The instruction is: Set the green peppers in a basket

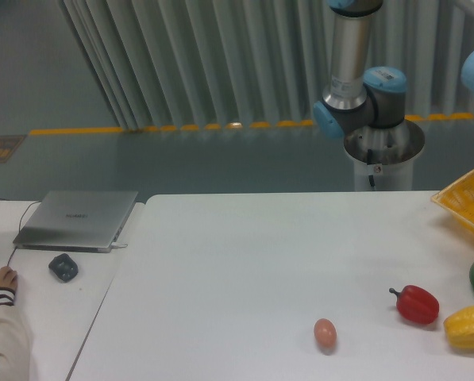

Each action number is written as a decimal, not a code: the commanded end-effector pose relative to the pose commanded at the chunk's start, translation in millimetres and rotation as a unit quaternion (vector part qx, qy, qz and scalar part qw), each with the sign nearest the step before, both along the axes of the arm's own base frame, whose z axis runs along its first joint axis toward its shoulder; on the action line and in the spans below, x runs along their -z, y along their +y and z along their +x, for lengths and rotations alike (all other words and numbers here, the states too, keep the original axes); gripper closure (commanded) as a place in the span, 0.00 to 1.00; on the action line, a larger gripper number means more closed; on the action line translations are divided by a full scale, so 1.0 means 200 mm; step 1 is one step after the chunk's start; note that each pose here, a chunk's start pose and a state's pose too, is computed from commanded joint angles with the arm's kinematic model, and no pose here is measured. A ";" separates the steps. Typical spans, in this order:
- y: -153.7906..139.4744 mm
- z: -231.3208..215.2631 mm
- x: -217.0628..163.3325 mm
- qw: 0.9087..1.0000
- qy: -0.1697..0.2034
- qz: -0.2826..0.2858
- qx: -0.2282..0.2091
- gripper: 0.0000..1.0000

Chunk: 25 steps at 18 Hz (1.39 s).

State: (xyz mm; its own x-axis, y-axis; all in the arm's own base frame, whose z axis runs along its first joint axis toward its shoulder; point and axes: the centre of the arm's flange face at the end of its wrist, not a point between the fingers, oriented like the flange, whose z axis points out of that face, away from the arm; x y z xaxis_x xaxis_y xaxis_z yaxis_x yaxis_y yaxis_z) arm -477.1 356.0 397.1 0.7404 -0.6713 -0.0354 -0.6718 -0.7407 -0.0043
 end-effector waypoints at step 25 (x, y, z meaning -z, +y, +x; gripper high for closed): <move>0.24 0.22 0.05 0.951 -0.003 0.011 -0.310 0.00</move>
State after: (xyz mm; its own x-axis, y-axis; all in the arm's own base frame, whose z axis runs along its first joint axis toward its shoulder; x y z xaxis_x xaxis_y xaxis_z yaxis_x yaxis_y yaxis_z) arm -432.8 404.4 386.6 0.9938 -0.1040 -0.0390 -0.1050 -0.9941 -0.0257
